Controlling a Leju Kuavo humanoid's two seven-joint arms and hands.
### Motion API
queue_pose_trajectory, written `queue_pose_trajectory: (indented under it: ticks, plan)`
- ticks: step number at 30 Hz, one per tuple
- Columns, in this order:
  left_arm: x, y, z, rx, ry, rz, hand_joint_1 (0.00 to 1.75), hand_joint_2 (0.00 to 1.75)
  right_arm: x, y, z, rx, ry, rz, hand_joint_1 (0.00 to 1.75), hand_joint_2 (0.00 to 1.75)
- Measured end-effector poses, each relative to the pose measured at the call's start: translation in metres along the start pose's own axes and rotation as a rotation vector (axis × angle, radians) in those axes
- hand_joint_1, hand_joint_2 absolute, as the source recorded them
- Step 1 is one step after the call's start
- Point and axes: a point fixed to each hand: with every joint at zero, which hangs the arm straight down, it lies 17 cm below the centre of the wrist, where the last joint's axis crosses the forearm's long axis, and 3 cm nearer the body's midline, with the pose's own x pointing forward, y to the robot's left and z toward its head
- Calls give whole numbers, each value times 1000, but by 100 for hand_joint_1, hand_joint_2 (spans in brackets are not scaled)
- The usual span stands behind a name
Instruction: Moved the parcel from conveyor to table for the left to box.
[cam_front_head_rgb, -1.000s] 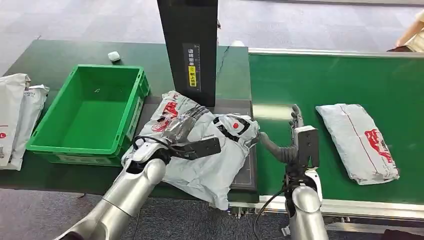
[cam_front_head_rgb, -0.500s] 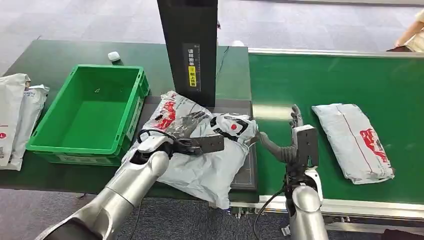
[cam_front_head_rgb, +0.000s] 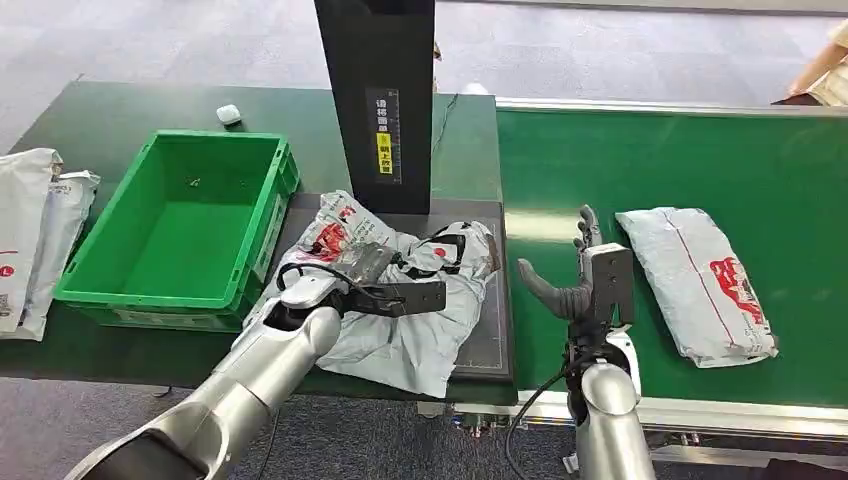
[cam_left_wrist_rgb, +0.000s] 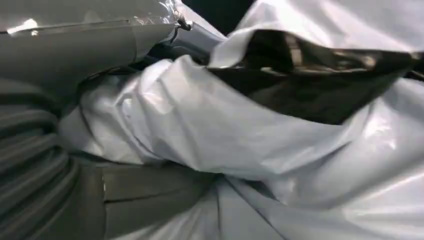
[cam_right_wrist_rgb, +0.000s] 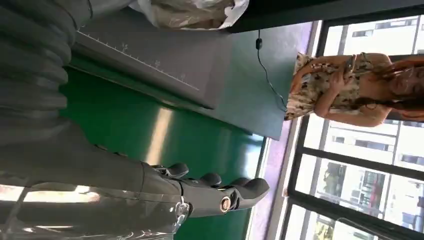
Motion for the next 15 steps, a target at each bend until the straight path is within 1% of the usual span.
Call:
queue_pose_trajectory:
  ticks: [6, 9, 10, 13, 15]
  plan:
    - [1, -6, 0, -16, -13, -20, 175, 175, -1, 0, -3, -2, 1, -11, 0, 175]
    - [8, 1, -1, 26, -52, -6, 175, 175, -2, -1, -2, -9, 2, -15, 0, 175]
    - [13, 7, -1, 59, -80, 11, 175, 175, -3, -3, 0, -17, 3, -15, 0, 175]
    - [29, 37, 2, 219, -164, 67, 175, 175, -3, -8, 11, -33, 1, -14, 0, 175]
    - [42, 79, 15, 406, -223, 85, 175, 175, -3, -16, 18, -53, -1, -18, 0, 175]
